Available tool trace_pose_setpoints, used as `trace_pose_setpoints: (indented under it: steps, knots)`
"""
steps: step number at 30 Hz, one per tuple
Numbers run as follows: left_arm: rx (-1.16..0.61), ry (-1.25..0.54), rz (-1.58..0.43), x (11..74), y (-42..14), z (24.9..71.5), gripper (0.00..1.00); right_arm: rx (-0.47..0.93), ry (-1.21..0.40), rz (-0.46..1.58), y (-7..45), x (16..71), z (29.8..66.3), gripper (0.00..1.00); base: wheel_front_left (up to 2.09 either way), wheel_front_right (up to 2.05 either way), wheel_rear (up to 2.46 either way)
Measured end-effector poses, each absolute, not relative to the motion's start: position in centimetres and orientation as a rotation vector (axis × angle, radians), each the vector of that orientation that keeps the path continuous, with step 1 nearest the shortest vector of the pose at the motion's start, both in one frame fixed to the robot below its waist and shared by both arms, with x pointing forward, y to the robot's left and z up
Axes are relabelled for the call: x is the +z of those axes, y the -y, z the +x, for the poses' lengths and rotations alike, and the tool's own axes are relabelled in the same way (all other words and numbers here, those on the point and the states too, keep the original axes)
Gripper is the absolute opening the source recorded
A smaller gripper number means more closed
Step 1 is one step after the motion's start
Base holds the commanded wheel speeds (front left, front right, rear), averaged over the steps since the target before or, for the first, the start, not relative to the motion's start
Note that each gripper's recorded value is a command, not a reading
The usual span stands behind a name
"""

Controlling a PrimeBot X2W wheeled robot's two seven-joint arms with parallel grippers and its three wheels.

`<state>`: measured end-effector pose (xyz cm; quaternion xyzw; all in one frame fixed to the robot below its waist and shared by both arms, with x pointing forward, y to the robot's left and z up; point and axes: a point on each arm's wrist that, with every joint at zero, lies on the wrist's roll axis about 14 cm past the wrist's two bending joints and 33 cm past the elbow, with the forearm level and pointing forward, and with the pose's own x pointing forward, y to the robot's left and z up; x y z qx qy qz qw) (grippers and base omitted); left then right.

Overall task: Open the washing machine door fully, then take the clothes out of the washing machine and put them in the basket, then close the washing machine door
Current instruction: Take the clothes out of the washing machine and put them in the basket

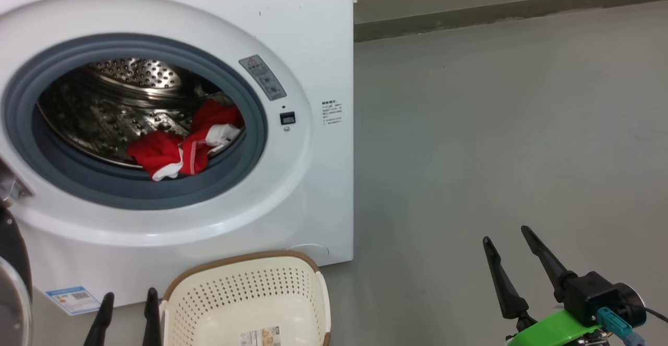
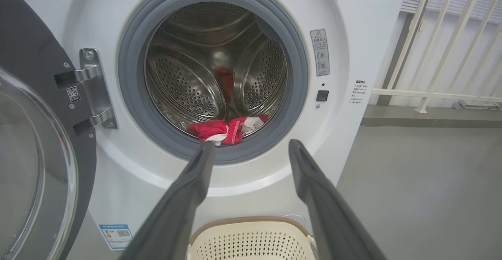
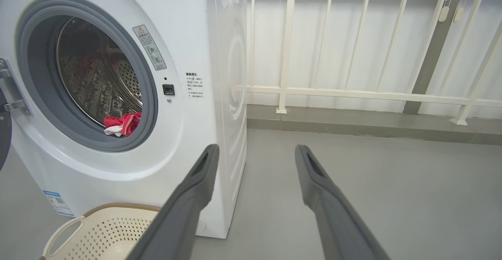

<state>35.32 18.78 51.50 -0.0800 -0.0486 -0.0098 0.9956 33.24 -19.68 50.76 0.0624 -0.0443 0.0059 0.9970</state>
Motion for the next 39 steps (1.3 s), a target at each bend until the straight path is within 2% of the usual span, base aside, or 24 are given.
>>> trace_pose_setpoints:
  steps: [27,39]
  knots:
    - [-0.010,0.081,-0.155,50.9,-19.2,35.5,1.00,0.052,0.055,0.126,18.3,49.8,33.7,1.00,0.10,-0.10,0.00]
    - [0.000,0.079,-0.165,50.9,-19.2,38.0,1.00,0.089,0.048,0.116,17.4,49.8,35.2,1.00,0.00,0.00,0.00]
